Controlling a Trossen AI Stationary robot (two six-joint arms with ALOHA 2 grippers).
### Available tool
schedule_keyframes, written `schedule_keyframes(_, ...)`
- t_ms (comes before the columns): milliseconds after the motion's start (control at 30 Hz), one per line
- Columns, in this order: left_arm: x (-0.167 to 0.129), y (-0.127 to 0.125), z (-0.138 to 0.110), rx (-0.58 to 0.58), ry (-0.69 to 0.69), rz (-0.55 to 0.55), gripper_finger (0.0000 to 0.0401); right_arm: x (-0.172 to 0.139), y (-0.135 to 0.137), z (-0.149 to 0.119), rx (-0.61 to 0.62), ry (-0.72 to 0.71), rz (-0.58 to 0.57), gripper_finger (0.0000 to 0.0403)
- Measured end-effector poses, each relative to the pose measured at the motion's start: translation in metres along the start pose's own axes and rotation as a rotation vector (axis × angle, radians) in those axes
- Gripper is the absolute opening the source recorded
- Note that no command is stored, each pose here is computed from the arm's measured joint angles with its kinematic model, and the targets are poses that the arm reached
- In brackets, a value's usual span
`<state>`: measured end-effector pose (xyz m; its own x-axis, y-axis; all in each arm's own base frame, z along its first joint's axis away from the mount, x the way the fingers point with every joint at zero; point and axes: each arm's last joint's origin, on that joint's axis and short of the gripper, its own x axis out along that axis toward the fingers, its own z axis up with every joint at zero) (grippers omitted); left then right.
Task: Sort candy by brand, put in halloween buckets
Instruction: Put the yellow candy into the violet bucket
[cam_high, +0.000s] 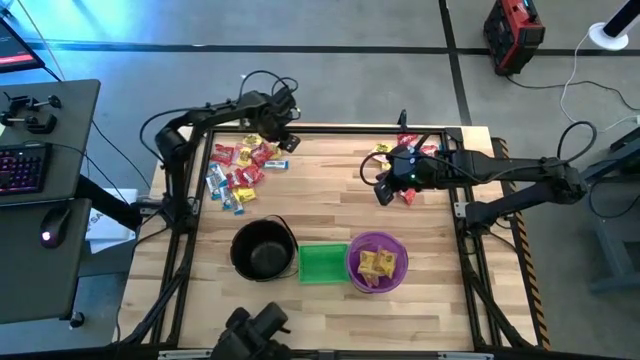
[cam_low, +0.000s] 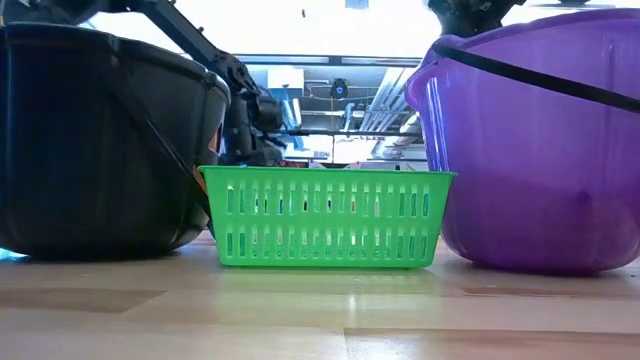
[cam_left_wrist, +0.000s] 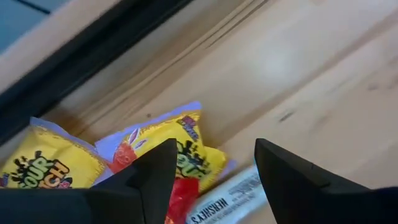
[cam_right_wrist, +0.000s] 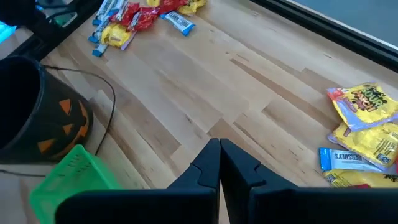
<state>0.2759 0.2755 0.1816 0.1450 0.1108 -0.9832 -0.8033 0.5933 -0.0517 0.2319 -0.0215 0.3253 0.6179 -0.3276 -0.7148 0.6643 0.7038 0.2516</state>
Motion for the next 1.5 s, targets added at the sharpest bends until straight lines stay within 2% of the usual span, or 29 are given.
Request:
schedule_keyframes(267, 0.030, 0.003, 0.001, -0.058, 0.056, 0.099, 0.0212, 0.000, -0.001, 0.001, 0.058, -0.032, -0.037, 0.0002)
schedule_keyframes(433, 0.034, 0.004, 0.000, -0.023, 0.064, 0.110, 0.0199, 0.000, -0.001, 0.001, 0.058, -0.032, -0.036, 0.0002)
schedule_keyframes(533, 0.032, 0.004, -0.001, 0.013, 0.071, 0.113, 0.0146, 0.000, -0.001, 0.001, 0.058, -0.032, -0.036, 0.0002)
schedule_keyframes(633, 0.025, 0.003, -0.002, 0.035, 0.069, 0.102, 0.0047, 0.000, -0.001, 0.001, 0.058, -0.033, -0.038, 0.0002)
schedule_keyframes(667, 0.020, 0.003, -0.002, 0.040, 0.060, 0.093, 0.0026, 0.000, -0.001, 0.001, 0.058, -0.038, -0.043, 0.0002)
schedule_keyframes(800, -0.010, -0.001, -0.001, 0.035, -0.013, 0.045, 0.0013, -0.001, -0.002, 0.003, 0.061, -0.071, -0.063, 0.0002)
schedule_keyframes(900, -0.046, -0.011, -0.006, 0.049, -0.105, -0.001, 0.0005, -0.011, 0.000, 0.010, 0.049, -0.146, -0.019, 0.0002)
schedule_keyframes(1033, -0.097, -0.045, -0.026, 0.140, -0.232, -0.073, 0.0002, -0.034, -0.004, 0.021, 0.018, -0.263, -0.020, 0.0002)
schedule_keyframes(1200, -0.144, -0.121, -0.068, 0.330, -0.370, -0.253, 0.0001, -0.059, -0.017, 0.027, 0.029, -0.360, -0.039, 0.0002)
schedule_keyframes(1367, -0.154, -0.203, -0.107, 0.532, -0.448, -0.531, 0.0001, -0.074, -0.028, 0.028, 0.066, -0.397, -0.027, 0.0002)
schedule_keyframes(1500, -0.144, -0.261, -0.116, 0.619, -0.575, -0.762, 0.0000, -0.077, -0.030, 0.028, 0.049, -0.397, -0.026, 0.0002)
